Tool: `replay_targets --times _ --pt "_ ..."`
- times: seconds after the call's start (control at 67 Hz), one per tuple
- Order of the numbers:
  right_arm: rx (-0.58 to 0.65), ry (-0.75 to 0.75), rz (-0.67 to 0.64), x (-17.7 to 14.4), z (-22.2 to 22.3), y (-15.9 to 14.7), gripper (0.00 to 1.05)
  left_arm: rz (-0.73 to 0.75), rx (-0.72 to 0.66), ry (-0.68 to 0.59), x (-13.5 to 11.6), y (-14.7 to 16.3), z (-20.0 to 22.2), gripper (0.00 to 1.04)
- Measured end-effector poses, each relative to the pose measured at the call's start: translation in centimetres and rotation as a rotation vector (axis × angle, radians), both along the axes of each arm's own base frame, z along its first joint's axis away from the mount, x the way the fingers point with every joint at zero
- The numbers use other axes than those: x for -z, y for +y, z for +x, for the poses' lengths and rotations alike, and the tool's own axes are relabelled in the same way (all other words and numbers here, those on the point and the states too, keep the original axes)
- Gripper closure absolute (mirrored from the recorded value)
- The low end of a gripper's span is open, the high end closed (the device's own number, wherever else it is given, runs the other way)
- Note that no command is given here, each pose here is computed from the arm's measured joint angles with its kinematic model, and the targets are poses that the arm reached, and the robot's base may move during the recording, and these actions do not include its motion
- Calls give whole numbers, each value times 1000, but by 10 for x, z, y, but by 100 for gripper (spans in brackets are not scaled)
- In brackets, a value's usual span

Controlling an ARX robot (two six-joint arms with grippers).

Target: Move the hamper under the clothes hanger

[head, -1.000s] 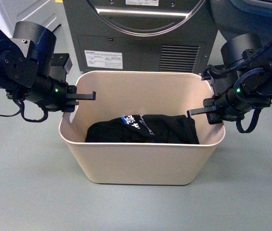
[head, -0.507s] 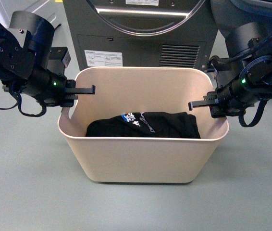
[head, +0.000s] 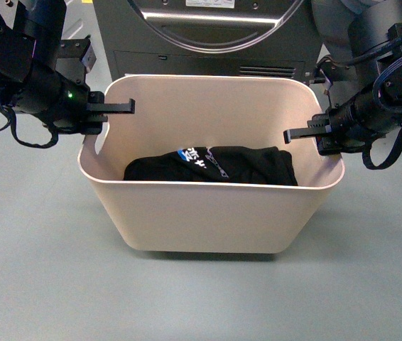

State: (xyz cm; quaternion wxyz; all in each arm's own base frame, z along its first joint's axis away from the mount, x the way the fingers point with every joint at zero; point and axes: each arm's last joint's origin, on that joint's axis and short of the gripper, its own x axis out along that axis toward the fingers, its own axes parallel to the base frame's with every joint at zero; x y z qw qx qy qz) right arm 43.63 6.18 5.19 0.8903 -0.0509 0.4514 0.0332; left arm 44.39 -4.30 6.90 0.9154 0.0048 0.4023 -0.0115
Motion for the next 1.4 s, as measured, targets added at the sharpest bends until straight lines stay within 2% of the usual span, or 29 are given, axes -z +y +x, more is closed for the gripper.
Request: replay_targets --times 0.597,0.836,1.119,1.403 --pt "0 2 0 0 0 0 102 0 0 0 0 0 0 101" --pt "-49 3 24 0 -2 15 102 9 -41 -1 0 16 1 101" --pt "15 -3 -3 0 1 -6 102 -6 16 0 0 -4 0 101" --pt "-5 -1 2 0 0 0 102 3 -4 -1 0 2 0 101"
